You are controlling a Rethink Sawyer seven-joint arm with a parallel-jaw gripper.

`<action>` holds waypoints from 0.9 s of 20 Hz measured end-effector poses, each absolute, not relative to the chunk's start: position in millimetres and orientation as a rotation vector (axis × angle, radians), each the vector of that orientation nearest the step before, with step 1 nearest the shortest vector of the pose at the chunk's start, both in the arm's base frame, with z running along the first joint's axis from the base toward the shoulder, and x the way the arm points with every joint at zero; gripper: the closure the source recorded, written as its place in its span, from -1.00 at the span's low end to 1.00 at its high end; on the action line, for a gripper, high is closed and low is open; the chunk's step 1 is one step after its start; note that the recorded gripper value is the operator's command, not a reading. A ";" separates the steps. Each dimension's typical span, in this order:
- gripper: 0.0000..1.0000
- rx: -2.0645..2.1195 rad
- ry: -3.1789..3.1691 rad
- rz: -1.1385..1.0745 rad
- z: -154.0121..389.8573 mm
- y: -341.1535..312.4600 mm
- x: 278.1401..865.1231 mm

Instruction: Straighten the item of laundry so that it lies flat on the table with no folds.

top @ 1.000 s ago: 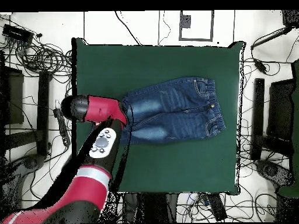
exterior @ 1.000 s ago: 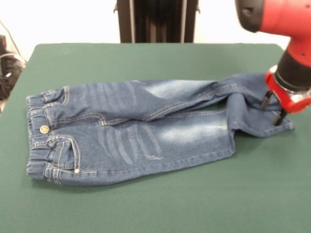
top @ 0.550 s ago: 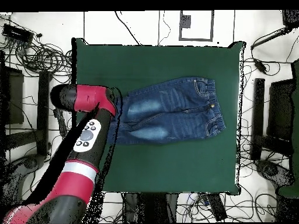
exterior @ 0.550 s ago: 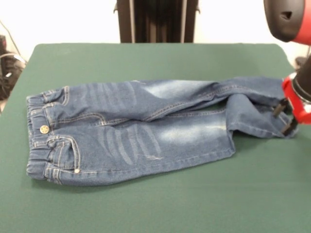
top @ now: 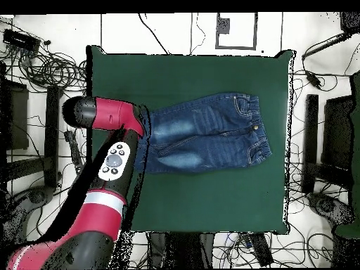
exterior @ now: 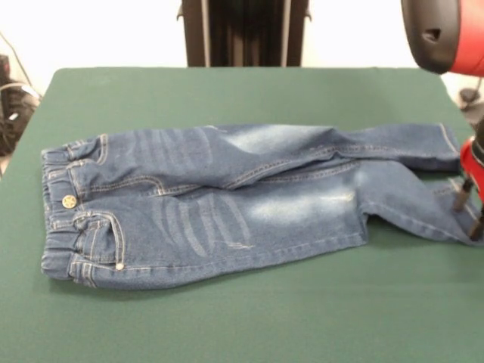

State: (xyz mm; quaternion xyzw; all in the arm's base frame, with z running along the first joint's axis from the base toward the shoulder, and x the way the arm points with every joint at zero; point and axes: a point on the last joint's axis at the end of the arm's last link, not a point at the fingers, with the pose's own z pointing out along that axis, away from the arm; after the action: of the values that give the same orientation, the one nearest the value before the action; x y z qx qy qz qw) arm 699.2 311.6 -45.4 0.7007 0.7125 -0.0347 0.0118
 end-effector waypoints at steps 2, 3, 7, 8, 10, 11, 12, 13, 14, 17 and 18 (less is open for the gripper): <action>-1.00 2.174 2.201 -0.061 -43.3 314.2 703.7; -1.00 2.158 2.181 -0.006 -38.4 319.3 708.0; -1.00 2.162 2.159 0.072 -29.3 329.1 712.4; -1.00 2.174 2.150 0.106 -25.1 333.4 714.0; -1.00 2.186 2.140 0.139 -20.2 337.9 715.1; -1.00 2.195 2.132 0.168 -14.8 342.4 716.3; -1.00 2.198 2.129 0.179 -12.2 344.5 716.6; -1.00 2.200 2.126 0.200 -6.0 349.7 717.1; -1.00 2.198 2.127 0.209 -2.2 353.8 716.8; -1.00 2.188 2.138 0.239 9.7 370.9 714.3; -1.00 2.183 2.145 0.254 14.8 380.9 711.9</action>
State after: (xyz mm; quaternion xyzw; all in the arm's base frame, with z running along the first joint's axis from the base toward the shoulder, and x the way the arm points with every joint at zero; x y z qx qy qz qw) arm 711.9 380.9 14.8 0.7103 0.6981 0.0825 0.0353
